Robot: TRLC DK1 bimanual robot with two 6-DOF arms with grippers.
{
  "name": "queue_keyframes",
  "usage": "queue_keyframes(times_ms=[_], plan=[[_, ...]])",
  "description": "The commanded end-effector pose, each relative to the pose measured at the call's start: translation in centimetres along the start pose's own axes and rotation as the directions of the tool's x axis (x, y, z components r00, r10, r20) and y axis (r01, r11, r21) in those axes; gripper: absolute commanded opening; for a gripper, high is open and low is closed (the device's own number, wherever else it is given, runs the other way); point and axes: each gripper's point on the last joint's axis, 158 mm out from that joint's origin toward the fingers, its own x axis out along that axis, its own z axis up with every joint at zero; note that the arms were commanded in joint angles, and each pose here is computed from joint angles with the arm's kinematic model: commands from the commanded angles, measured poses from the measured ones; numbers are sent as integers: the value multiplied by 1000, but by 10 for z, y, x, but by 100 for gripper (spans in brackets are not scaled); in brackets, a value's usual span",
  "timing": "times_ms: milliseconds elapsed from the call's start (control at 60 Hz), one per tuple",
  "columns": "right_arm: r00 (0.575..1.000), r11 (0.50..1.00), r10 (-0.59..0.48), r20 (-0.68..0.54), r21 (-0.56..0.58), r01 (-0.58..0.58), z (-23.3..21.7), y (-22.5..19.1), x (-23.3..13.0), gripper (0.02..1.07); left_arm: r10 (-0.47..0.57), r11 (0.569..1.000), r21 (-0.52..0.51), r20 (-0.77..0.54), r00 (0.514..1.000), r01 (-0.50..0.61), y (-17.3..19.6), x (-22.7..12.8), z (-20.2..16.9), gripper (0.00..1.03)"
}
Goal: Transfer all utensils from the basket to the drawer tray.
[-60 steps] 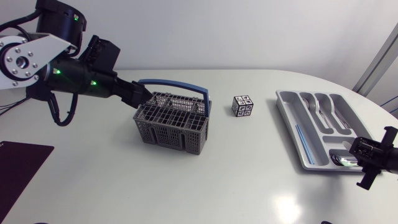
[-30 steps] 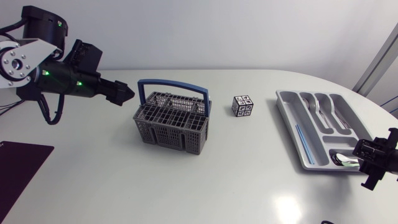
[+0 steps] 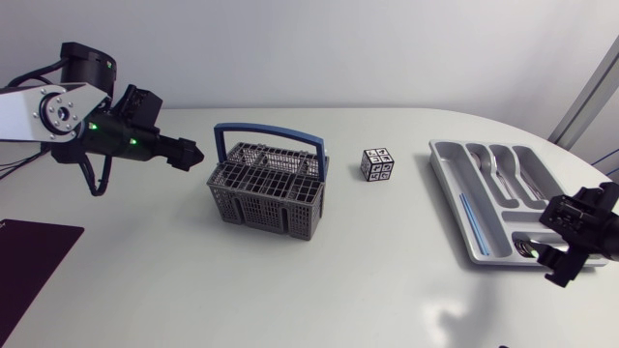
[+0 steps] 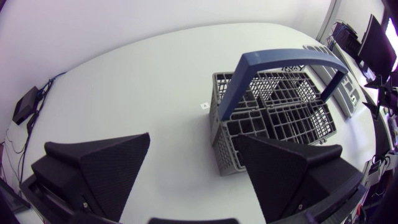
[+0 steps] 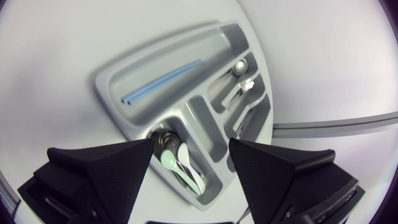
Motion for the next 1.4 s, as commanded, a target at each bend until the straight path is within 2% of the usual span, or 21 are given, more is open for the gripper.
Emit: queue_keyframes(times_ms=[0, 367, 600, 967, 1383], plan=[[999, 998, 22, 40, 55, -24, 28, 9, -6, 92, -12, 1000, -3, -54, 998, 11, 3, 17, -22, 98], [972, 983, 149, 182, 84, -166, 154, 73, -23, 92, -38, 999, 2, -125, 991, 38, 0, 49, -49, 98], [945, 950, 236, 226, 152, -273, 211, 96, -22, 92, -75, 996, 37, -148, 986, 82, -24, 55, -55, 98], [926, 913, 303, 227, 210, -351, 266, 115, 0, 92, -119, 986, 95, -158, 980, 135, -58, 50, -62, 98], [915, 898, 311, 255, 237, -371, 290, 119, 4, 92, -145, 978, 128, -133, 980, 162, -81, 42, -52, 98]])
